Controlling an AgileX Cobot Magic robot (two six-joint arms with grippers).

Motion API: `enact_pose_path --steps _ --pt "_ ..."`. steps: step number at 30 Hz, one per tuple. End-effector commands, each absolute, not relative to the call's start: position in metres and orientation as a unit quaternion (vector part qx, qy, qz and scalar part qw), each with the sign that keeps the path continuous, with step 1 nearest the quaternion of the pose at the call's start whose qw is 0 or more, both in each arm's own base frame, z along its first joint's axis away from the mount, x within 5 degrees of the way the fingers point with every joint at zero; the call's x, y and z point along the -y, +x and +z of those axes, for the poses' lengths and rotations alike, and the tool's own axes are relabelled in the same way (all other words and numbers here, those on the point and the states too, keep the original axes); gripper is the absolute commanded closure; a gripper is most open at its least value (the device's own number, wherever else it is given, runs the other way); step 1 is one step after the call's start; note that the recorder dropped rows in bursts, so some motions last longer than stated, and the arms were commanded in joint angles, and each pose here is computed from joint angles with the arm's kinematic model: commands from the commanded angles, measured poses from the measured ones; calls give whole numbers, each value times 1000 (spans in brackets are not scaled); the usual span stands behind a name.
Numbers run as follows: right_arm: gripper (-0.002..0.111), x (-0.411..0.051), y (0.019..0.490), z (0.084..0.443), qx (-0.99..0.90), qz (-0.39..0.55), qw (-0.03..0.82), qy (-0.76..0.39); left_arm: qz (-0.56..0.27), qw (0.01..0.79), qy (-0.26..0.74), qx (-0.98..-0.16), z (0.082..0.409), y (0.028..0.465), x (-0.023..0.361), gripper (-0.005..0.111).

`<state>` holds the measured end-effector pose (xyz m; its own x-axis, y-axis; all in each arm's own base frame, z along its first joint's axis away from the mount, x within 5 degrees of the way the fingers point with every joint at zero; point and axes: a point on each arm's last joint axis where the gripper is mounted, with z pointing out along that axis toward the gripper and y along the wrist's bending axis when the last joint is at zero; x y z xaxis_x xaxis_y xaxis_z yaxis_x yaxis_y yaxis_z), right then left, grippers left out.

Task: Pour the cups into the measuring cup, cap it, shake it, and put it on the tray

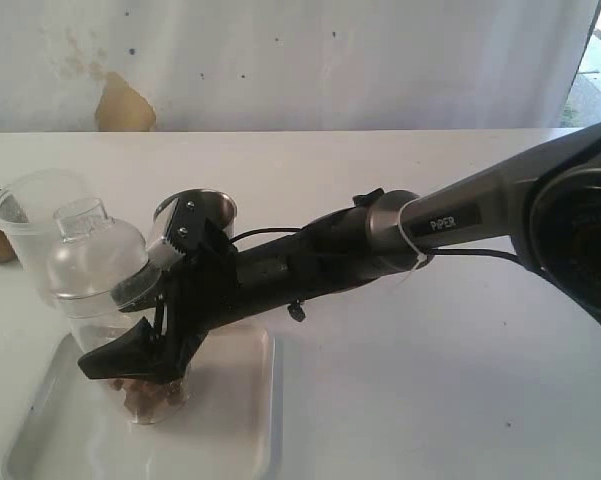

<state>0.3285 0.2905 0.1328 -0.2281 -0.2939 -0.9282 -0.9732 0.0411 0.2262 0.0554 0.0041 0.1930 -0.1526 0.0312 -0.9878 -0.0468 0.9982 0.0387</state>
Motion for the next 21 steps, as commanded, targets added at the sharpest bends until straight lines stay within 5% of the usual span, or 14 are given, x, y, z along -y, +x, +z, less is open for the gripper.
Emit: enact_pose_path --steps 1,11,17,21 --pt "108 -291 331 134 -623 462 370 -512 30 652 -3 -757 192 55 -4 107" --pt "105 -292 333 130 -640 438 371 -511 30 652 -3 -757 192 55 -4 107" --pt "47 -295 333 127 -650 420 371 -513 30 652 -3 -757 192 55 -4 107" --pt "39 -295 334 126 -652 415 370 -516 30 652 -3 -757 192 55 -4 107"
